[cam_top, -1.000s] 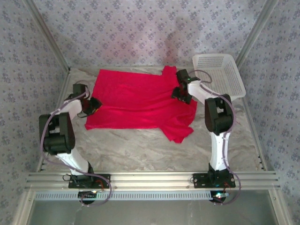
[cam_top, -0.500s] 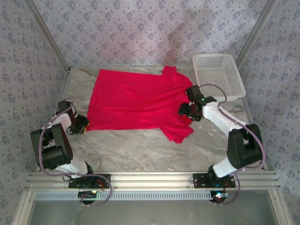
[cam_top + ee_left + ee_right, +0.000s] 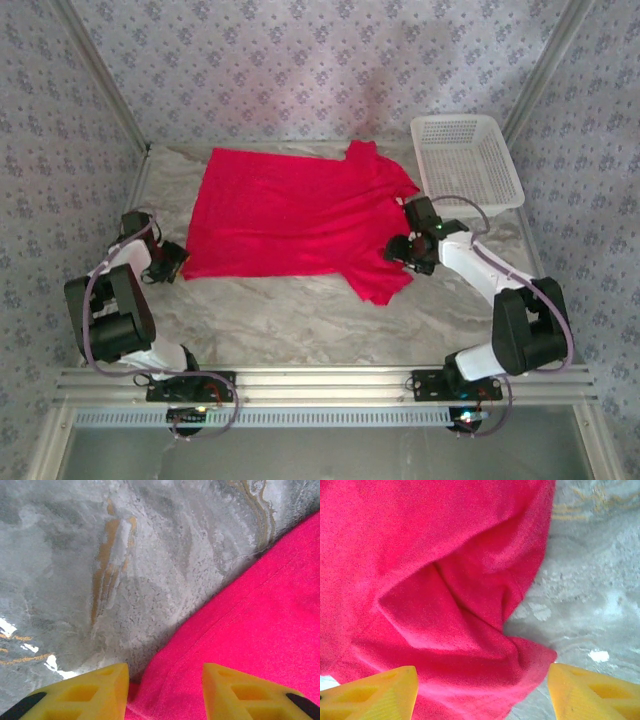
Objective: Fold the inside-out t-shirt
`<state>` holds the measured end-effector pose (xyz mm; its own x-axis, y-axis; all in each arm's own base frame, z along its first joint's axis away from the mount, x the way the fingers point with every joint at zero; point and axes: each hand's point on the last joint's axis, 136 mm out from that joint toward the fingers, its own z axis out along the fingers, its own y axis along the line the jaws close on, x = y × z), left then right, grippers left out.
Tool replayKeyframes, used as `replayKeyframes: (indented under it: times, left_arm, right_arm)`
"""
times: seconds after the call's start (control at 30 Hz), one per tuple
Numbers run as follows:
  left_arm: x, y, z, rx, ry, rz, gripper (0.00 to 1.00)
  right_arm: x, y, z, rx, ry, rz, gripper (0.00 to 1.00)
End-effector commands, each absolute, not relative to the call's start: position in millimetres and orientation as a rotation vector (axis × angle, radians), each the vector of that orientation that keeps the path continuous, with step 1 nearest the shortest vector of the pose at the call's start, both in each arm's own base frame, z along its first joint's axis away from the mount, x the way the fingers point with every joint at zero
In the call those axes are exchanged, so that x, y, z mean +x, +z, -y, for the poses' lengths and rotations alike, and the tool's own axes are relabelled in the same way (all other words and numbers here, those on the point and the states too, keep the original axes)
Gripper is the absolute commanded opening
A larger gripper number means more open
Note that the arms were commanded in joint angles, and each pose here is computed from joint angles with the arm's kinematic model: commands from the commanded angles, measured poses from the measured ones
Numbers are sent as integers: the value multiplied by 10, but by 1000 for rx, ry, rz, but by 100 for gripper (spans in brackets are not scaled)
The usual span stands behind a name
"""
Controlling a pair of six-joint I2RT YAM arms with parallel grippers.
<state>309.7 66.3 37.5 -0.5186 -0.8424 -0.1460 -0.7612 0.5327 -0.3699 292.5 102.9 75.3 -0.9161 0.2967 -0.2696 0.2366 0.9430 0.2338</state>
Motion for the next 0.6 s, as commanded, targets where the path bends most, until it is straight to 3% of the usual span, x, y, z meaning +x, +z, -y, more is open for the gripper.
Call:
replayKeyframes:
  times: [0.0, 0.13, 0.33, 0.47, 0.57]
  left_arm:
    - [2993, 382, -684, -1334, -338, -2475, 42]
    - [3045, 336, -669, -1343, -367, -2464, 35]
    - [3142, 284, -632, -1346, -427, -2452, 8]
    - [3163, 347, -643, -1330, -425, -2441, 1]
    - [3170, 381, -646, -1323, -426, -2433, 0]
  right_arm:
    - [2753, 747, -998, 415, 302, -2819, 71]
    - [2592, 699, -954, 463, 307, -2832, 70]
    - [2446, 524, -952, 526, 342, -2849, 59]
    - [2563, 455, -979, 555, 373, -2817, 52]
    - [2685, 428, -978, 582, 380, -2781, 53]
